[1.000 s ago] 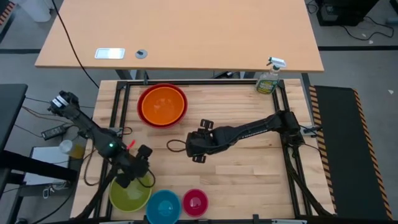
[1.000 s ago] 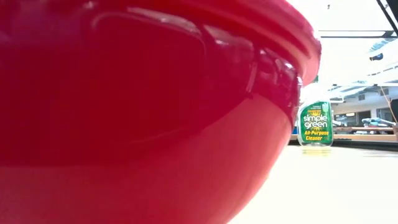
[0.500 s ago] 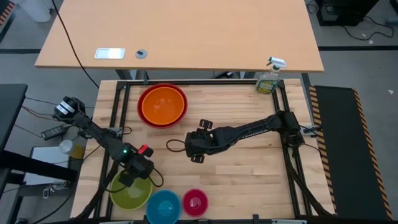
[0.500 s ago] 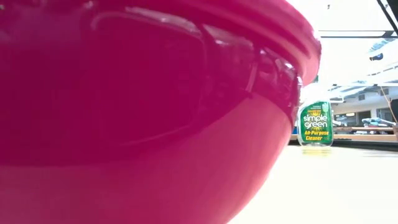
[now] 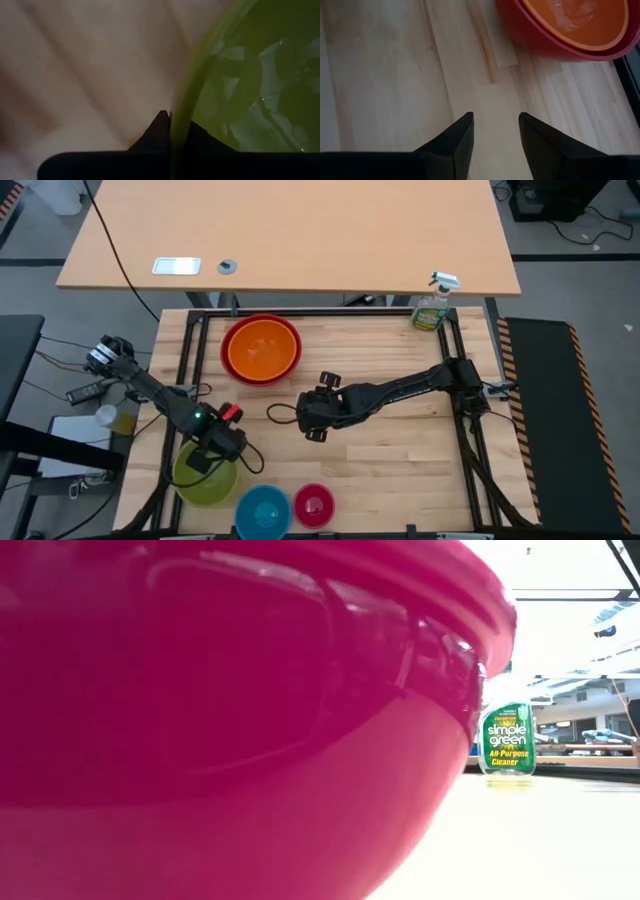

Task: Nest bowls inside each other by size order
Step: Stack the green bowl on top of the orange bowl

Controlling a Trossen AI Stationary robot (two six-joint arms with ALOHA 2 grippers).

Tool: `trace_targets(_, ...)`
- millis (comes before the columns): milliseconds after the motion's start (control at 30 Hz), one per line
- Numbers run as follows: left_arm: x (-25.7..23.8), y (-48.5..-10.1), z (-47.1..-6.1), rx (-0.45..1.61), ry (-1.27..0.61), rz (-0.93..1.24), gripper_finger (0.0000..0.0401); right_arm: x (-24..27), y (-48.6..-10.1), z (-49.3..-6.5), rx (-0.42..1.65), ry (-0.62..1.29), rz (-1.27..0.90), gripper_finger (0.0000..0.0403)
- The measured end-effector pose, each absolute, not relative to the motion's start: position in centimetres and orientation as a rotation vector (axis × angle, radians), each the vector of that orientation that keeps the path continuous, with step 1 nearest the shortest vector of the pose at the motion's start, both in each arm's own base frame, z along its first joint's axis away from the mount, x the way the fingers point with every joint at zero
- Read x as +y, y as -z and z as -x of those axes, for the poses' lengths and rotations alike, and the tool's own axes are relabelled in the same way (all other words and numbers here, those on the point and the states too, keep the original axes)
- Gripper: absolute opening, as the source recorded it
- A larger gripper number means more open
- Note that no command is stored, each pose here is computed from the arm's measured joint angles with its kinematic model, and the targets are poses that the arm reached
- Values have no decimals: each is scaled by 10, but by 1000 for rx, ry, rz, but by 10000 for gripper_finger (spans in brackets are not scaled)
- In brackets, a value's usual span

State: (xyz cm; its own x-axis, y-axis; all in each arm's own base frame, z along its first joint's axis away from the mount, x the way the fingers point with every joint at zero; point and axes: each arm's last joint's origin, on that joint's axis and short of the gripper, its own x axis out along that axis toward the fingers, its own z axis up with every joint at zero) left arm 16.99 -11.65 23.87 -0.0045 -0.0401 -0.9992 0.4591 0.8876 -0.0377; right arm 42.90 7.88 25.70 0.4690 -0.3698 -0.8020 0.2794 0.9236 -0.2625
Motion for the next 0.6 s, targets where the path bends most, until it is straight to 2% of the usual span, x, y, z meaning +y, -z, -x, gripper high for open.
trace_targets(200, -101, -263, -175, 1556, 376, -372, 10, 79, -257, -429, 1014, 387, 93, 165)
trace_targets(600, -46, -295, -169, 1339, 215, -311, 10, 80, -254, -424, 1080, 353, 90, 160)
